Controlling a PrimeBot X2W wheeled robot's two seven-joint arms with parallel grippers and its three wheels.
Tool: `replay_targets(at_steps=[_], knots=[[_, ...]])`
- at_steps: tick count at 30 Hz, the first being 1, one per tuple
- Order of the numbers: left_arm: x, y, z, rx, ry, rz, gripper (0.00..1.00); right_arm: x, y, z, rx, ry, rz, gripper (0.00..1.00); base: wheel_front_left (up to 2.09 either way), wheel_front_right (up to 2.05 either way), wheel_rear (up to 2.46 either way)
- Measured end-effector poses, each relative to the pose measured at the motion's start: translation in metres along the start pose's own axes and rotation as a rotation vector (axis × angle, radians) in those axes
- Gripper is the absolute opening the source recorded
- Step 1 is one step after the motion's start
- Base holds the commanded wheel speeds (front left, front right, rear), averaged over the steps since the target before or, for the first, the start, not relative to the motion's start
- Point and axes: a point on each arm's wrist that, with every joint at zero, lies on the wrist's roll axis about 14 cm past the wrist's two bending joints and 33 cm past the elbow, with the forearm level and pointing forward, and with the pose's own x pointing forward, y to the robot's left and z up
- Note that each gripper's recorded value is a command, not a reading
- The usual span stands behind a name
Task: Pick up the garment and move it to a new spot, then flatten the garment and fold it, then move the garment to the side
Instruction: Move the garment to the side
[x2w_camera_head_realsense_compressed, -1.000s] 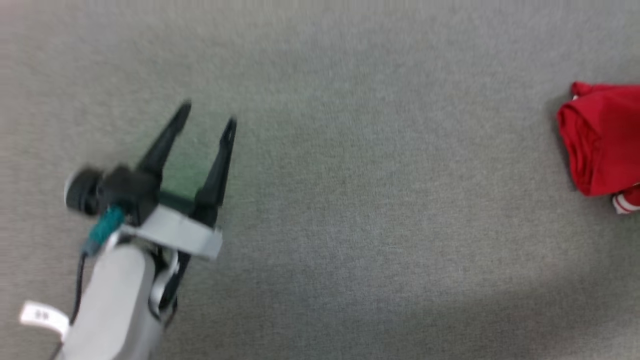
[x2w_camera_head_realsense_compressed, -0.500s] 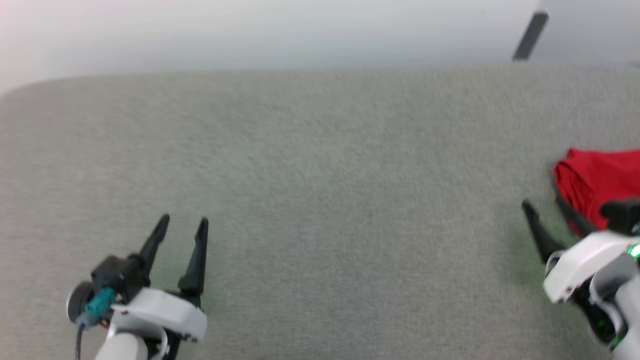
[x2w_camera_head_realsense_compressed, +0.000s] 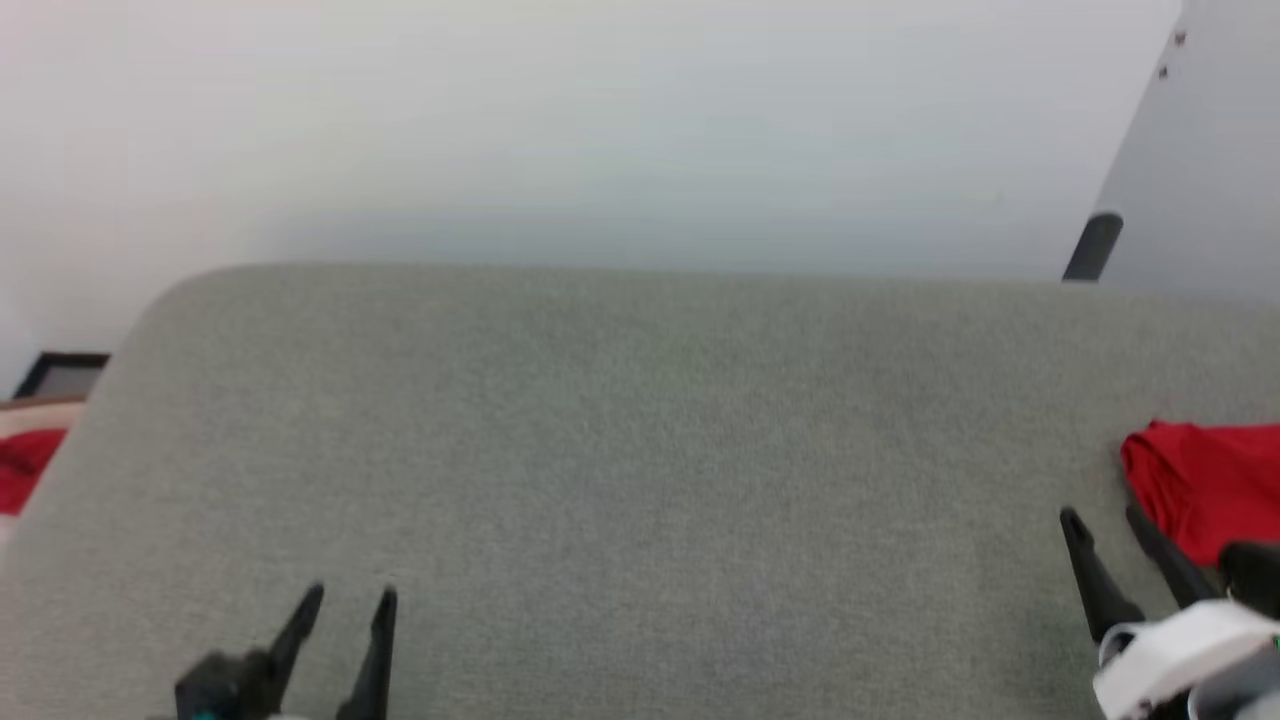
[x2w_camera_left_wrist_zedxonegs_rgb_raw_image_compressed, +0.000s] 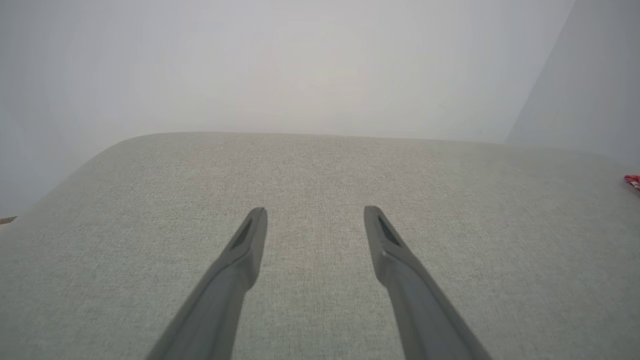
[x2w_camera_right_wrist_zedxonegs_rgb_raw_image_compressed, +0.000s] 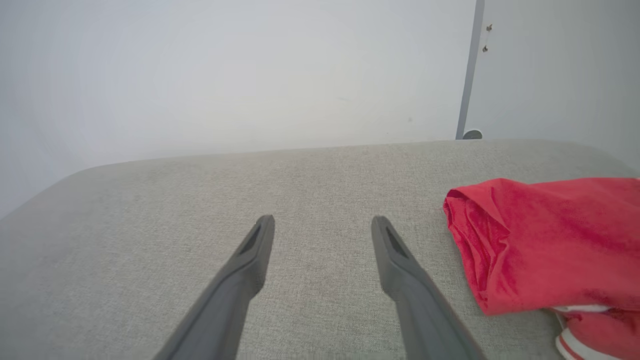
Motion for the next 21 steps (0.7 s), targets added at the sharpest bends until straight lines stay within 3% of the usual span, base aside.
replay_targets(at_steps=[10, 21], knots=[[-0.037, 0.005, 0.009, -0.016, -0.048, 0.033, 1.00, -0.039, -0.006, 0.024, -0.028, -0.110, -0.040, 1.00, 0.00, 0.00, 0.00], [-0.054, 0.010, 0.014, -0.011, -0.062, 0.046, 1.00, -0.077, -0.007, 0.022, -0.016, -0.111, -0.111, 1.00, 0.00, 0.00, 0.00]])
